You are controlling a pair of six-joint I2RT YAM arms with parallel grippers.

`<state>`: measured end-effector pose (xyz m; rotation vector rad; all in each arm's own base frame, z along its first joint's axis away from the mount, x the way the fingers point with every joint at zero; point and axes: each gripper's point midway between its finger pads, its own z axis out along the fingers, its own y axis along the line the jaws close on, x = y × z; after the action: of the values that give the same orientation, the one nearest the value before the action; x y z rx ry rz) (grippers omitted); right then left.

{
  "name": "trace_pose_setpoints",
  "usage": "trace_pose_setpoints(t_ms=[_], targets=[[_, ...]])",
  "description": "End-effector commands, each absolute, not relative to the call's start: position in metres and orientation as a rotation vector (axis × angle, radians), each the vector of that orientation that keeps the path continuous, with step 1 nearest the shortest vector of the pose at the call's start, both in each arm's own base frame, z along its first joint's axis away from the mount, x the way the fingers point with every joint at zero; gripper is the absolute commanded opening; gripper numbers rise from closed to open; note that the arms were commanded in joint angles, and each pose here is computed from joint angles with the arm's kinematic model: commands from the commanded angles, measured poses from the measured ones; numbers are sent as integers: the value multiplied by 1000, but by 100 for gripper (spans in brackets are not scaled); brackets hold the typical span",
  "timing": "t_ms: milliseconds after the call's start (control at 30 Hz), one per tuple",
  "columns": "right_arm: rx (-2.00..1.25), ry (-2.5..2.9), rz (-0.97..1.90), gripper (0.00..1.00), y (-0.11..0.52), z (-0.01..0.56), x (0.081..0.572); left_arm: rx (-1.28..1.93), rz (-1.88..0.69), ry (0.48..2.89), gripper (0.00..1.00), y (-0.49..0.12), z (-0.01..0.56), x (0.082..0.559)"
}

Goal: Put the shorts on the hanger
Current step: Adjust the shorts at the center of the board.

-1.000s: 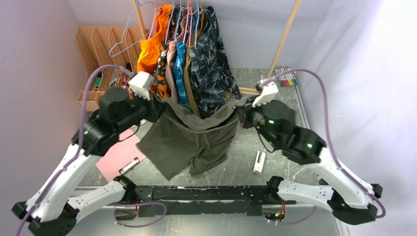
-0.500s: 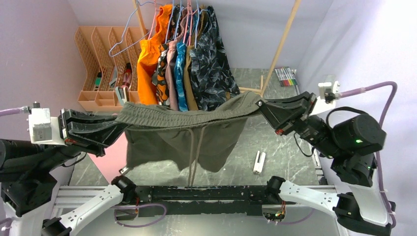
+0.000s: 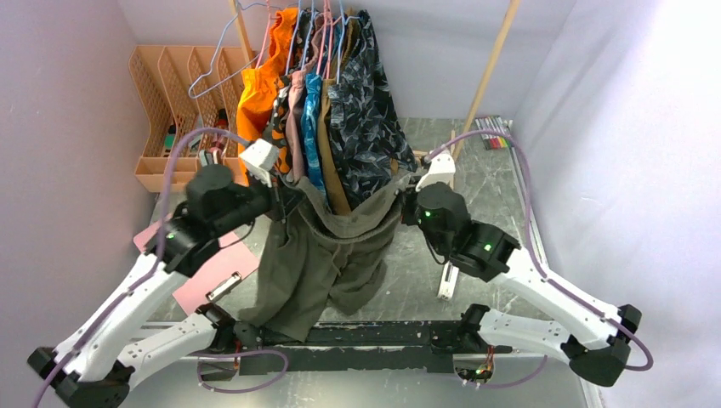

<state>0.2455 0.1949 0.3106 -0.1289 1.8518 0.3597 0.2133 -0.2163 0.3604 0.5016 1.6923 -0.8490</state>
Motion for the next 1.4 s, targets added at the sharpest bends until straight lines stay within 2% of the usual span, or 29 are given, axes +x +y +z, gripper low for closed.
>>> trace_pose_setpoints(t_ms=[0, 133, 267, 533, 667, 833, 900, 1000, 1233, 1267, 1367], targets=[[100, 1917, 356, 0, 180, 265, 262, 165, -663, 1823, 7, -190, 310, 258], [195, 2058, 390, 0, 173, 202, 274, -52, -484, 1964, 7, -163, 248, 274], [228, 2156, 406, 0, 174, 154, 273, -113, -464, 2060, 7, -162, 201, 273], [206, 2248, 514, 0, 189, 119, 256, -156, -554, 2117, 8, -172, 162, 260], [188, 2279, 561, 0, 190, 103, 242, -164, -553, 2183, 17, -169, 139, 249], [164, 2296, 598, 16, 186, 93, 227, -163, -570, 2243, 20, -170, 122, 237], [157, 2306, 614, 24, 186, 92, 222, -159, -589, 2256, 27, -172, 119, 234], [143, 2291, 637, 39, 185, 102, 217, -146, -596, 2266, 46, -174, 123, 232], [45, 2242, 703, 62, 189, 135, 209, -137, -572, 2235, 95, -167, 154, 231], [25, 2246, 715, 64, 191, 138, 207, -135, -569, 2228, 100, -165, 160, 231], [-24, 2249, 747, 69, 195, 144, 202, -117, -554, 2220, 99, -160, 174, 227]])
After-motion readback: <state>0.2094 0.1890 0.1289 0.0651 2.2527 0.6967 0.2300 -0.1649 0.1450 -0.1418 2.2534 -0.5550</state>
